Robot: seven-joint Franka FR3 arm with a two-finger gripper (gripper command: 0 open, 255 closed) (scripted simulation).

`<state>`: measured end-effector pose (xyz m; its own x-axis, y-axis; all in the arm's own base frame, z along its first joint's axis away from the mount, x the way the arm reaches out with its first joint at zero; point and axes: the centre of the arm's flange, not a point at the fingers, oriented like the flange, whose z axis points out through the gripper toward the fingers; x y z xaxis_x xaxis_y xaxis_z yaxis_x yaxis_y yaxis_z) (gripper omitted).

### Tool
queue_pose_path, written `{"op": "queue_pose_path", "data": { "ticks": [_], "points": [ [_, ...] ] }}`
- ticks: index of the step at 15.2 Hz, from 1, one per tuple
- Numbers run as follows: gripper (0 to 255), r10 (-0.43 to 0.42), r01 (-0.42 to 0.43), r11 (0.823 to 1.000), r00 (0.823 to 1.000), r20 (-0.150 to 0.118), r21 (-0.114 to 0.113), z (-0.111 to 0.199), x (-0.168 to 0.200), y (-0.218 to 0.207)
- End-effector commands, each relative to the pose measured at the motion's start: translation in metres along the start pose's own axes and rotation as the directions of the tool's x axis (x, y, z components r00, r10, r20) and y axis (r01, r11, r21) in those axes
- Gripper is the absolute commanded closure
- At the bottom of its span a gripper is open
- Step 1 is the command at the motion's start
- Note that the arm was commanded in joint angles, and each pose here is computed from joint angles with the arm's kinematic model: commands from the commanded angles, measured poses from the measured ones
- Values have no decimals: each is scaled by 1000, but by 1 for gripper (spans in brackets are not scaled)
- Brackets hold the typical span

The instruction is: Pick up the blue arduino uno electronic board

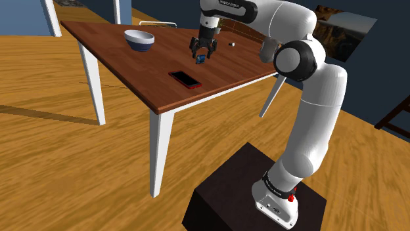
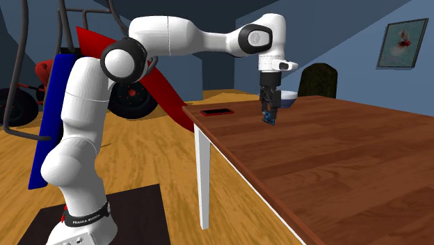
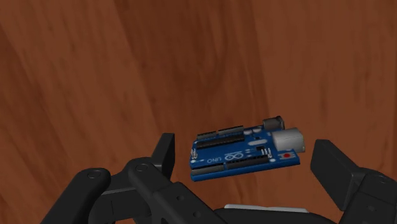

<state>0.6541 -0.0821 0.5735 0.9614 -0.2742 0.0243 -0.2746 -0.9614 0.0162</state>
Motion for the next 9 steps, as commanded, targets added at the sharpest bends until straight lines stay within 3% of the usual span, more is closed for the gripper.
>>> {"op": "queue_pose_path", "data": {
  "ticks": [1, 3, 4, 9],
  "points": [
    [0, 0, 0, 1000, 1000, -1, 0, 13, 0, 0],
    [0, 0, 0, 1000, 1000, -1, 0, 13, 0, 0],
    [255, 0, 0, 1000, 1000, -1, 0, 13, 0, 0],
    [255, 0, 0, 1000, 1000, 0, 0, 12, 0, -1]
  ]
}}
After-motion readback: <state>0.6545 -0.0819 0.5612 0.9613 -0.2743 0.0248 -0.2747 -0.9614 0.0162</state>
